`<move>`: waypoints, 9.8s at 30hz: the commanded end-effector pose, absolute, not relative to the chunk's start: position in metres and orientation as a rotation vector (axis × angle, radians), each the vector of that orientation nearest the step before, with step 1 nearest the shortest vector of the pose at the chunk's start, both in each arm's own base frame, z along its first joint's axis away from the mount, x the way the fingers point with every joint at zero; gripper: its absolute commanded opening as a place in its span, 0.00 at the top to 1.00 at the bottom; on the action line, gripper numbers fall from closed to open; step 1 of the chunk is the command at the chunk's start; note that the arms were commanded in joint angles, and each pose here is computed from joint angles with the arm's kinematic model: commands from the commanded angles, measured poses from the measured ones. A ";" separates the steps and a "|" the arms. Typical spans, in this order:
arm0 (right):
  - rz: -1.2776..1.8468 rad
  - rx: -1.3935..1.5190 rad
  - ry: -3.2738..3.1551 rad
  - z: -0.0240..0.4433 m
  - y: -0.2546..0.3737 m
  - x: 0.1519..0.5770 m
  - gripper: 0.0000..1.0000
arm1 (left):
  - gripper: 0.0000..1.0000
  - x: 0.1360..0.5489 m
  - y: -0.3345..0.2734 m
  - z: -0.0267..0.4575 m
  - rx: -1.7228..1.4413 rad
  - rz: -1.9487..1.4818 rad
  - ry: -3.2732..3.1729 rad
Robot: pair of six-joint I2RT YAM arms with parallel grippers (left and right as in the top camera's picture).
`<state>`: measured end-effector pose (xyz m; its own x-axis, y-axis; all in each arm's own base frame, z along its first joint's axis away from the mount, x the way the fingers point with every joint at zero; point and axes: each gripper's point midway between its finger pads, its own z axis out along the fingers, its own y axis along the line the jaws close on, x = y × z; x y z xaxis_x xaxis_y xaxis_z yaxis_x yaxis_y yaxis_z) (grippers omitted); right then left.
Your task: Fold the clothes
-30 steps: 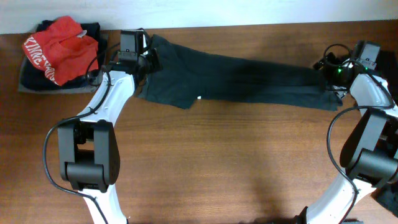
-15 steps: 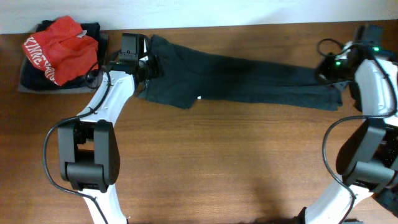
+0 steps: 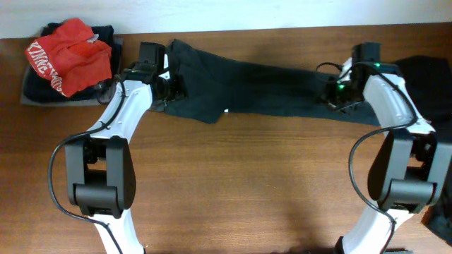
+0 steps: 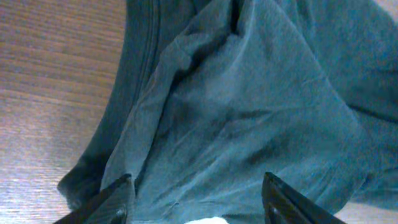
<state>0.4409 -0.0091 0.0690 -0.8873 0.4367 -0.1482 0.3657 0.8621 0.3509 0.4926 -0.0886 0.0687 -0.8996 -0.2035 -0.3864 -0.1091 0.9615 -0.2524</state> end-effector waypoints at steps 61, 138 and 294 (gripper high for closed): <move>0.363 0.392 2.931 0.017 0.063 0.410 0.39 | 0.75 0.471 -0.074 0.012 -0.158 -0.294 2.876; 0.364 0.388 2.920 0.015 0.063 0.412 0.39 | 0.99 0.486 -0.082 0.097 -0.274 -0.403 2.695; 0.235 0.875 2.550 0.020 -0.058 0.479 0.96 | 0.01 0.546 -0.090 0.095 -0.090 -0.007 2.443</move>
